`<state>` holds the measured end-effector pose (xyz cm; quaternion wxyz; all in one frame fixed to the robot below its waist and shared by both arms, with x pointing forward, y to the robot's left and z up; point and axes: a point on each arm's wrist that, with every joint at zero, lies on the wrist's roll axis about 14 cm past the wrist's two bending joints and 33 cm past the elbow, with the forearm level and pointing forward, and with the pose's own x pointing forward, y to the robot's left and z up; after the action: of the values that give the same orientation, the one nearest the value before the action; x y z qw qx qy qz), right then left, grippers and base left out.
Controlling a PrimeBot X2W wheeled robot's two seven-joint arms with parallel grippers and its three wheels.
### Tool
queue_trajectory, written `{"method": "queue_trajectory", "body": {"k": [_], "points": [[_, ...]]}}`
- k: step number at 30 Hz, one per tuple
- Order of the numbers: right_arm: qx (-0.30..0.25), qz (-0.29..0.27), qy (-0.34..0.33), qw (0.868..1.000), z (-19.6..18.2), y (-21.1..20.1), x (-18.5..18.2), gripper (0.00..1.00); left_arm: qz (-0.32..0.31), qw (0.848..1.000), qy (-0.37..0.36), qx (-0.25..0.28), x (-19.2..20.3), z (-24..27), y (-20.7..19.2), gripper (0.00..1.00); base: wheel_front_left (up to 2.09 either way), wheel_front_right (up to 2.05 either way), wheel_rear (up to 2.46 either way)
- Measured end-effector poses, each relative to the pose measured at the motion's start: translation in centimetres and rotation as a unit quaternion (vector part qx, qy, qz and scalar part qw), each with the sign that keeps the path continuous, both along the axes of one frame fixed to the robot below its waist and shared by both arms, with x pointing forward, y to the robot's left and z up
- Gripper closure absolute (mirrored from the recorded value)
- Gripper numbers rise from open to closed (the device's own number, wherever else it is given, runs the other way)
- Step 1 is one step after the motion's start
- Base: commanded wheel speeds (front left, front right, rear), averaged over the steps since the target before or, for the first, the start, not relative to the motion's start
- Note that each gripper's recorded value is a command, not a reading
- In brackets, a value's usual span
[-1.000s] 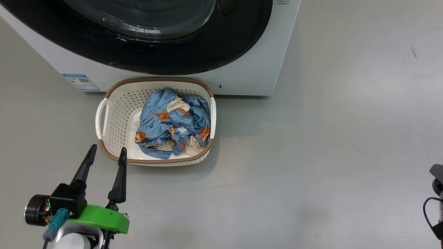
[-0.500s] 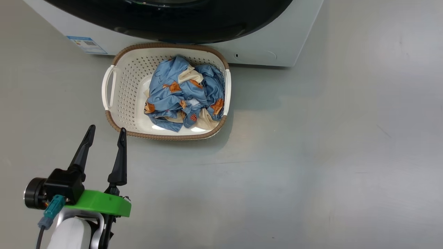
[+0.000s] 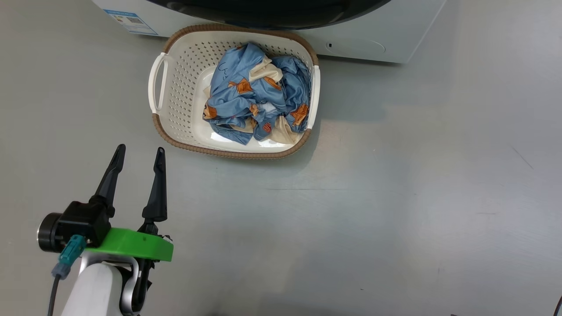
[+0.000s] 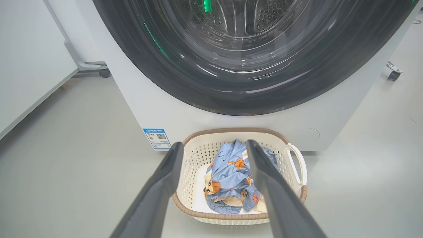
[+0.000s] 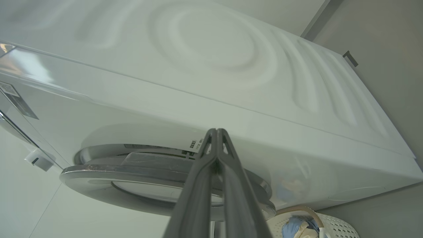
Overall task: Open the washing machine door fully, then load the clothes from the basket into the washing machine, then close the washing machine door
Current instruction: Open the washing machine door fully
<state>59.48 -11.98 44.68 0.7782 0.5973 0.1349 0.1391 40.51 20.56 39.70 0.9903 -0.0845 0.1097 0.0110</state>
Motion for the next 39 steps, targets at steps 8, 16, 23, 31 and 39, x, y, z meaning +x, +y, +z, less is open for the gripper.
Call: {"method": "queue_trajectory", "body": {"k": [8,16,23,31,39], "points": [[0.001,0.064,-0.017,0.998,1.1,4.1,0.7,1.00,0.021,1.000,0.004,0.004,-0.3,-0.1,1.2,0.00,0.00,0.00,0.00],[0.011,0.105,-0.042,0.994,3.0,7.0,1.5,1.00,0.026,1.000,0.007,0.004,-0.6,-0.2,1.3,0.00,0.00,0.00,0.00],[0.015,0.127,-0.061,0.990,4.2,8.6,2.4,1.00,0.029,1.000,0.009,0.005,-0.7,-0.2,1.4,0.00,0.00,0.00,0.00],[0.012,0.151,-0.069,0.986,4.2,10.7,3.2,1.00,0.047,0.999,0.011,0.009,-1.1,-0.1,2.4,0.00,0.00,0.00,0.00],[0.020,0.171,-0.080,0.982,4.7,12.5,3.9,1.00,0.063,0.998,0.014,0.012,-1.6,-0.1,3.2,0.00,0.00,0.00,0.00]]}}
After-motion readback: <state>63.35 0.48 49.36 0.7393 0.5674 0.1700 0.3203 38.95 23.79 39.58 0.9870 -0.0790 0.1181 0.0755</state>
